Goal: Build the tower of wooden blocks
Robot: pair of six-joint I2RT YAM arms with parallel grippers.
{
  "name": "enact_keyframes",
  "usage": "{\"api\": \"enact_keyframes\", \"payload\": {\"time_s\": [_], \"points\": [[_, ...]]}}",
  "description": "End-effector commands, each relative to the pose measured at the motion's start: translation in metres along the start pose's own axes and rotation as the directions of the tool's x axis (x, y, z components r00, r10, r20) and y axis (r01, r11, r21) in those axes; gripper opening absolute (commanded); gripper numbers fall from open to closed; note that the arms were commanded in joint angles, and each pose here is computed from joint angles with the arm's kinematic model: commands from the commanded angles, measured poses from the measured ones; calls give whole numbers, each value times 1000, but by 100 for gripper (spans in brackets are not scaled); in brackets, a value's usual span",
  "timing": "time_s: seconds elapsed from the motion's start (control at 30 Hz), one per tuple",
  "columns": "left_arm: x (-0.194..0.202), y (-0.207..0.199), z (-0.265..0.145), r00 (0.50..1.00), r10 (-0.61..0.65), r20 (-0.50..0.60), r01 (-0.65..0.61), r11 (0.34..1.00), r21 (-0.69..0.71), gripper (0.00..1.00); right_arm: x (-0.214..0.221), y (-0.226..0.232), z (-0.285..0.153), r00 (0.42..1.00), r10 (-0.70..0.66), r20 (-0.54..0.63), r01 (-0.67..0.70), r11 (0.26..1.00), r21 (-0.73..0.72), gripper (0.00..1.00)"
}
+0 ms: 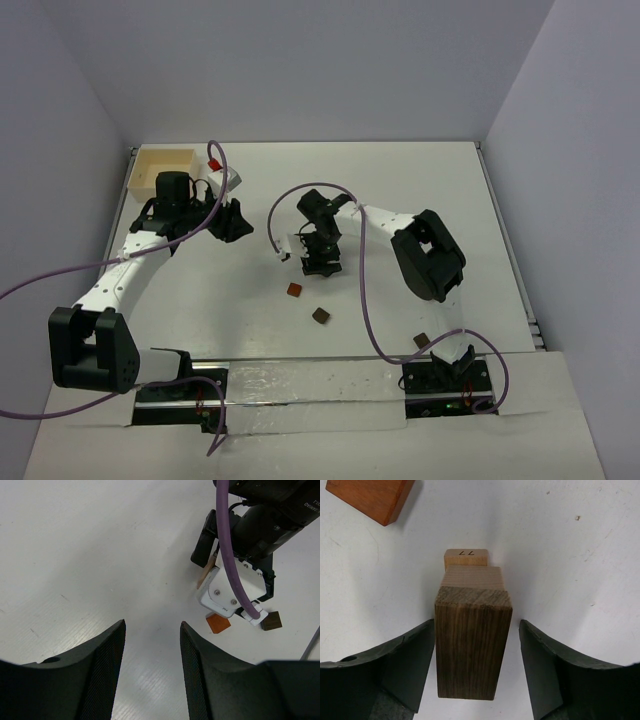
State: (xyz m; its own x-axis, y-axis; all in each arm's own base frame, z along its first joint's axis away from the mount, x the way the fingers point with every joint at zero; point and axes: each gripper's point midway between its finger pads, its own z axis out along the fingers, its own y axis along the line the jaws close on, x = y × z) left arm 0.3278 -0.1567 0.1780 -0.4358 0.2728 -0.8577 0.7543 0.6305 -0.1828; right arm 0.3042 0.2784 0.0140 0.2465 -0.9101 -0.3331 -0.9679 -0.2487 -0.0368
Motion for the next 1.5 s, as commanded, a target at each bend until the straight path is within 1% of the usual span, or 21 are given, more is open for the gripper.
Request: {"api": "enact_keyframes", "payload": {"time_s": [0.0, 0.03, 0.1, 0.17, 0.33, 0.6, 0.77, 1.03, 1.2, 1.33, 1.47], "points": [[-23, 3, -2, 997, 50, 65, -50, 999, 3, 54, 3, 6, 10, 1000, -14, -26, 13, 1000, -26, 80], [-24, 3, -3, 997, 49, 66, -49, 999, 3, 55, 3, 7, 10, 1000, -14, -26, 13, 1000, -25, 81], [-23, 3, -3, 997, 49, 67, -50, 999, 3, 55, 3, 6, 9, 1000, -11, -24, 11, 1000, -22, 91], [-23, 3, -3, 997, 48, 67, -48, 999, 3, 55, 0, 5, 7, 1000, -5, -13, 5, 1000, -16, 100], [-25, 4, -4, 996, 42, 72, -42, 999, -2, 57, -12, -1, -4, 999, 19, 30, -20, 1000, 7, 100], [-30, 6, -11, 995, 29, 93, -26, 999, -27, 67, -34, -7, -40, 995, 26, 97, -33, 997, 68, 100], [-31, 5, -13, 995, 31, 99, -28, 999, -32, 68, -40, -11, -66, 993, 8, 118, -23, 992, 124, 100], [-35, 4, -20, 993, 50, 103, -45, 998, -45, 68, -48, -11, -98, 991, -17, 132, -4, 987, 163, 100], [-33, 7, -24, 993, 58, 99, -51, 996, -73, 71, -58, -11, -138, 985, -39, 170, -1, 973, 230, 100], [-21, 2, -28, 992, 101, 78, -96, 994, -56, 72, -67, -8, -176, 967, -20, 254, -56, 956, 287, 100], [-6, -4, -33, 983, 174, 63, -174, 985, -8, 70, -65, -7, -208, 928, 69, 365, -198, 923, 330, 100]]}}
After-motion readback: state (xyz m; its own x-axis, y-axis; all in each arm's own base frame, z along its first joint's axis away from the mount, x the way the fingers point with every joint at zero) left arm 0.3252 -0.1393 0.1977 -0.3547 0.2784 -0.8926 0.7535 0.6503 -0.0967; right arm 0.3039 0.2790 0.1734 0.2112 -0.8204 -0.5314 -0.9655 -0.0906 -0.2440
